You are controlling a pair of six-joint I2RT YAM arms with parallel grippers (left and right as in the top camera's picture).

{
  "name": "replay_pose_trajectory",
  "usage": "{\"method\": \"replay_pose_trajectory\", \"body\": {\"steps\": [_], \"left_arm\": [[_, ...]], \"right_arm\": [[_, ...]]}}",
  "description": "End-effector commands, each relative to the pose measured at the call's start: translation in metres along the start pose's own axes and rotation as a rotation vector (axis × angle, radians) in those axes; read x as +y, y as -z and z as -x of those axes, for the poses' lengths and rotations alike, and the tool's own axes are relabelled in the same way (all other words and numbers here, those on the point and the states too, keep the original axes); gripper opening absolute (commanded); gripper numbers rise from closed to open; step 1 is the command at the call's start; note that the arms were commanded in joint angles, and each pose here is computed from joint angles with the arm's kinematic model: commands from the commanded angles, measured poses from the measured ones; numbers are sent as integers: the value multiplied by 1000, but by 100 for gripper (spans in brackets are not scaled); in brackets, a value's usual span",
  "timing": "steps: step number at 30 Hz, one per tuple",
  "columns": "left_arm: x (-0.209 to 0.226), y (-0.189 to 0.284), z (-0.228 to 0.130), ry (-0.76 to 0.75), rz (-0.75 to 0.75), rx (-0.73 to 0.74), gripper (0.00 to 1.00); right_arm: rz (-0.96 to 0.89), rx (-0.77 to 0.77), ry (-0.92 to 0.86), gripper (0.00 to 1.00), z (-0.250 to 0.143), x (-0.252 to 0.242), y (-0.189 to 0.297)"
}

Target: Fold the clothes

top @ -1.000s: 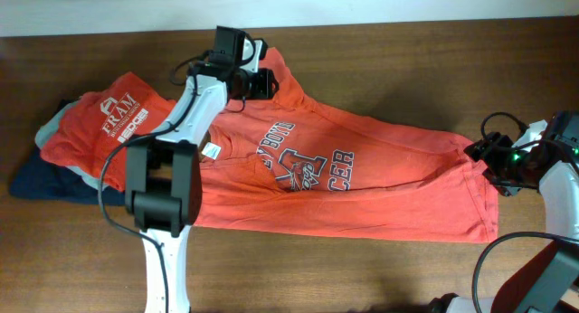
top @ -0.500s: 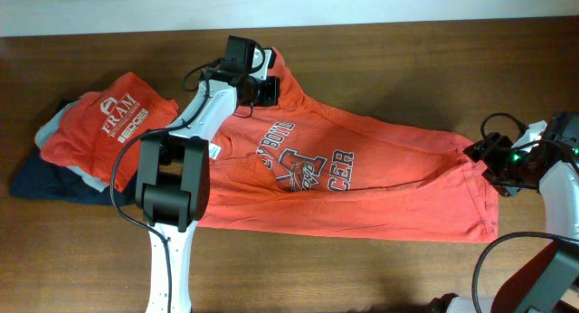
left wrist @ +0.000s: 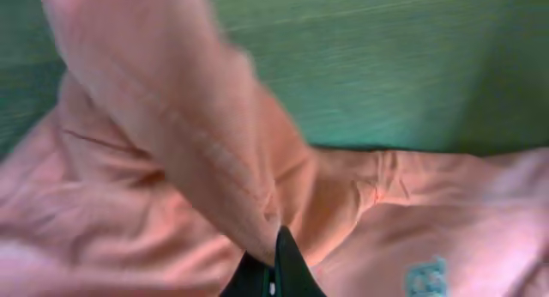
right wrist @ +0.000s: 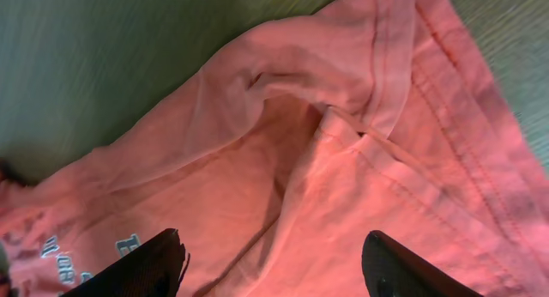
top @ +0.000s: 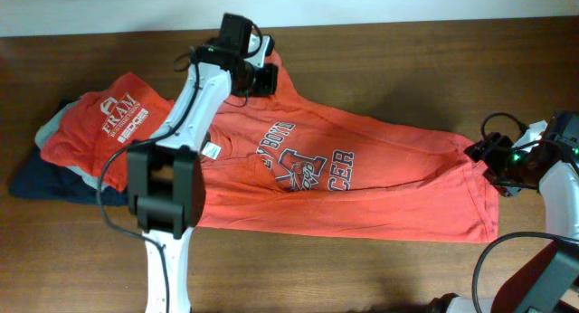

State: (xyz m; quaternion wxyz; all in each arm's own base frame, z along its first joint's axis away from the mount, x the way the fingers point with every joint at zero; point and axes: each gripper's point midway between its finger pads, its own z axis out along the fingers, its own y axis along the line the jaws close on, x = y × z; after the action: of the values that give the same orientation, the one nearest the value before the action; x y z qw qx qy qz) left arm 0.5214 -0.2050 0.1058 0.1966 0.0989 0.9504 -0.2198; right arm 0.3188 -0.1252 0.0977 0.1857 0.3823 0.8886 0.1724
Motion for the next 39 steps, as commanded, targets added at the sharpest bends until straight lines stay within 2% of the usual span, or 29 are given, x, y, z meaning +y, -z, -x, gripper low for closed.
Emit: {"method": "replay_pose_trajectory", "body": {"steps": [1, 11, 22, 39], "left_arm": [[-25, 53, 19, -62, -18, -76, 0], [-23, 58, -30, 0, 4, 116, 1], [-28, 60, -66, -17, 38, 255, 0], [-39, 67, -120, -77, 189, 462, 1]], "right_arm": [[-37, -32, 10, 72, 8, -5, 5], [-38, -28, 15, 72, 8, -5, 1], [-60, 78, 32, 72, -10, -3, -31], [-60, 78, 33, 72, -10, -3, -32]]}}
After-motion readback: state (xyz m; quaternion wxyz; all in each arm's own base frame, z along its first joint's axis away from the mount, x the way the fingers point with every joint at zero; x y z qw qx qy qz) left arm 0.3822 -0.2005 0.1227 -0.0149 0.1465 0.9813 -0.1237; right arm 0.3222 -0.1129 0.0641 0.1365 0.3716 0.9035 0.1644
